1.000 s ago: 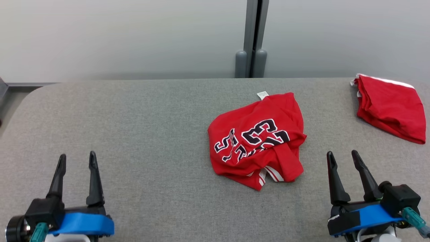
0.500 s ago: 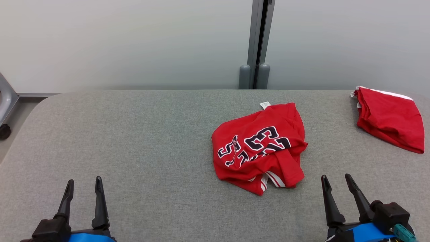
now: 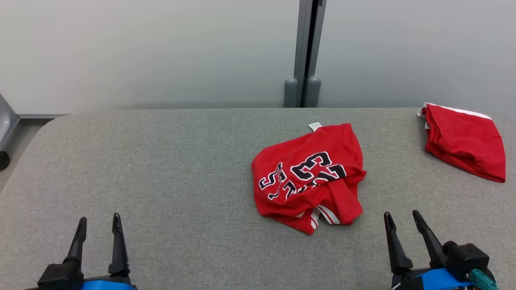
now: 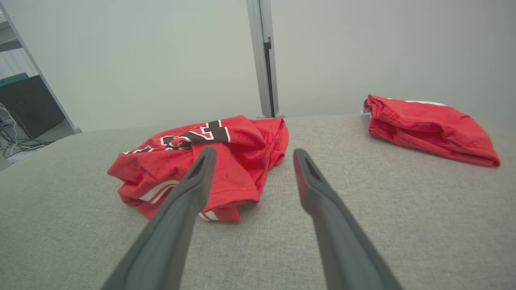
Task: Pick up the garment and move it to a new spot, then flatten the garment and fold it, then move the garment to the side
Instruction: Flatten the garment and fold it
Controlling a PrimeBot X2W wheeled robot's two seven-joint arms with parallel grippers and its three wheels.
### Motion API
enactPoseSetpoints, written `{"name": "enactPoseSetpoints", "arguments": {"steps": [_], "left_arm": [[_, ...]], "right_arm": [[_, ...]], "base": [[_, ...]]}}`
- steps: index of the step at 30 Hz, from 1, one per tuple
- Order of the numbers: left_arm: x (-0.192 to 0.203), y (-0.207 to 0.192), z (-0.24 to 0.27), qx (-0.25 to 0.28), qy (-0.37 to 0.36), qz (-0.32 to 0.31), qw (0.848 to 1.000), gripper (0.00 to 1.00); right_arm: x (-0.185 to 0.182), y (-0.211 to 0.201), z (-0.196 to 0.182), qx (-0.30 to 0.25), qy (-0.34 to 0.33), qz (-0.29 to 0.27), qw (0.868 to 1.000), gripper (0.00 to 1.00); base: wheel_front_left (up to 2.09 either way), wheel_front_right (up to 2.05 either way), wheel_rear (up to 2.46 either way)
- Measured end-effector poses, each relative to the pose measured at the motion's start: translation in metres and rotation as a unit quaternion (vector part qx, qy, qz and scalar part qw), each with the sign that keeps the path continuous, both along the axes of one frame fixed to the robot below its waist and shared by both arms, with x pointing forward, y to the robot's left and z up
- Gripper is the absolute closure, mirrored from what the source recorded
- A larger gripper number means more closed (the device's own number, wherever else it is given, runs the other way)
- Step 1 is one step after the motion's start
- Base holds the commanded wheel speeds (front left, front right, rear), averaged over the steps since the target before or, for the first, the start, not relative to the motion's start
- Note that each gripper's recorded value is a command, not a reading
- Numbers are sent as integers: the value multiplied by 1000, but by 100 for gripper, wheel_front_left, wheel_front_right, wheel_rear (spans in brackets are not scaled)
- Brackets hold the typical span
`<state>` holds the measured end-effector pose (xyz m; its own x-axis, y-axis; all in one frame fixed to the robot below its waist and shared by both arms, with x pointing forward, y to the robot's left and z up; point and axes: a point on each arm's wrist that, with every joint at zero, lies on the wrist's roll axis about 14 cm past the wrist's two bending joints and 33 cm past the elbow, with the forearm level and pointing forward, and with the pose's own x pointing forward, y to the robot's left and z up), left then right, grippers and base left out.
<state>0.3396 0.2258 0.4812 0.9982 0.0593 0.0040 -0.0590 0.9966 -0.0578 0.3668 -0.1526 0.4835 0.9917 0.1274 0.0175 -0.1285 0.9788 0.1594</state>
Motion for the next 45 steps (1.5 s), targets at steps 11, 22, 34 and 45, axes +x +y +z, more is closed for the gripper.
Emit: {"name": "enactPoseSetpoints", "arguments": {"steps": [11, 22, 34, 45], "left_arm": [[2, -3, -1, 0, 1, -2, 1000, 0], [3, -4, -1, 1, 2, -5, 1000, 0], [32, -80, 12, -3, -18, -120, 993, 0], [60, -233, 0, 40, -5, -366, 930, 0]], "right_arm": [[-1, -1, -2, 0, 3, -1, 1000, 0], [-2, -2, -2, 0, 3, -3, 1000, 0], [-3, -7, -2, 1, 4, -12, 1000, 0], [-1, -41, -13, -3, 22, -63, 998, 0]], "base": [[0, 0, 0], [0, 0, 0], [0, 0, 0], [0, 0, 0]]}}
